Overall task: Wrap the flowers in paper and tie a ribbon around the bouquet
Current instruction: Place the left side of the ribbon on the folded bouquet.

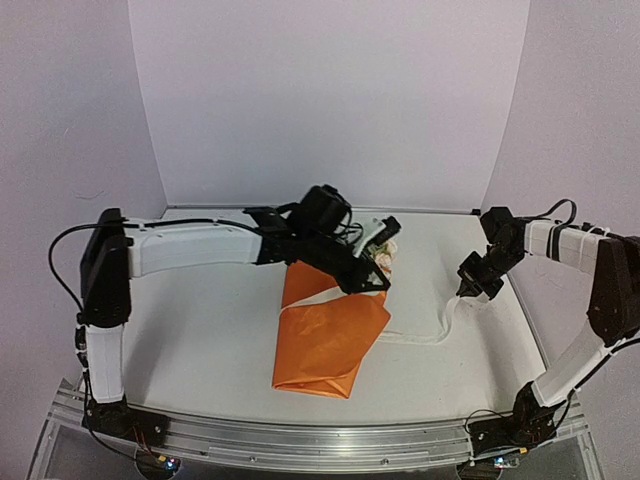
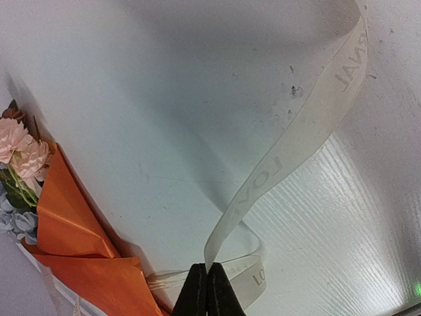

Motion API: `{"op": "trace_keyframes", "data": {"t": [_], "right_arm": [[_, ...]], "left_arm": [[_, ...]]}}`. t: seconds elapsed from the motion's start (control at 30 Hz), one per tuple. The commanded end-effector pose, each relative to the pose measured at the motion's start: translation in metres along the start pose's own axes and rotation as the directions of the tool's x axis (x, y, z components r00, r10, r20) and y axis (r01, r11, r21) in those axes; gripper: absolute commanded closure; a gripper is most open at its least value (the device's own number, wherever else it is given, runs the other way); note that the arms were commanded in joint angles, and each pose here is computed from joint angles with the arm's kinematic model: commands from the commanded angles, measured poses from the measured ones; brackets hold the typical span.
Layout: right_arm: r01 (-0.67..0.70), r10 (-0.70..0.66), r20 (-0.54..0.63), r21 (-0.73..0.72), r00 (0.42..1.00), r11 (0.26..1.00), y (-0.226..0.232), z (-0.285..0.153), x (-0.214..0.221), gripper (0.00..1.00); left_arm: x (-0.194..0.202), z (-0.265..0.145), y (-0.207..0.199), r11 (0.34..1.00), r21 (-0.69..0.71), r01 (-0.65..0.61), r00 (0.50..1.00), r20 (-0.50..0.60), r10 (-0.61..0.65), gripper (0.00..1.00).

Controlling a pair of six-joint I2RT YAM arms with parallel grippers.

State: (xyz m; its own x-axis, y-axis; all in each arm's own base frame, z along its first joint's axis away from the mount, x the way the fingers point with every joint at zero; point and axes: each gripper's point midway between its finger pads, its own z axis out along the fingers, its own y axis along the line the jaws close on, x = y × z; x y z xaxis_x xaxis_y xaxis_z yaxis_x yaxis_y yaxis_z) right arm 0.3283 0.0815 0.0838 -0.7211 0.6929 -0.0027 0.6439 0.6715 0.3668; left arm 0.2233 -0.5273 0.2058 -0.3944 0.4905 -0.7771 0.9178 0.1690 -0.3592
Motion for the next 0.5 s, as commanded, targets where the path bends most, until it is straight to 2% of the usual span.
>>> {"op": "trace_keyframes", "data": {"t": [0.0, 0.2, 0.37, 0.47], "right_arm": [[0.05, -0.05, -0.033, -0.022, 0.998, 0.999, 0.019, 0.0, 0.004, 1.0], [0.074, -0.075, -0.062, -0.032, 0.995, 0.997, 0.033, 0.005, 0.007, 1.0], [0.078, -0.081, -0.085, -0.04, 0.993, 0.996, 0.043, 0.008, 0.006, 1.0], [0.085, -0.089, -0.103, -0.038, 0.991, 0.996, 0.048, 0.011, 0.006, 1.0]], "left_arm": [[0.046, 0.047, 0.005, 0.997, 0.0, -0.079, 0.977, -0.201, 0.078, 0.97], [0.049, 0.079, 0.006, 0.986, -0.018, -0.165, 0.97, -0.185, 0.158, 0.97], [0.044, 0.094, -0.015, 0.952, -0.003, -0.306, 0.943, -0.134, 0.303, 0.98], [0.045, 0.105, -0.017, 0.945, -0.012, -0.327, 0.939, -0.118, 0.324, 0.84]]}}
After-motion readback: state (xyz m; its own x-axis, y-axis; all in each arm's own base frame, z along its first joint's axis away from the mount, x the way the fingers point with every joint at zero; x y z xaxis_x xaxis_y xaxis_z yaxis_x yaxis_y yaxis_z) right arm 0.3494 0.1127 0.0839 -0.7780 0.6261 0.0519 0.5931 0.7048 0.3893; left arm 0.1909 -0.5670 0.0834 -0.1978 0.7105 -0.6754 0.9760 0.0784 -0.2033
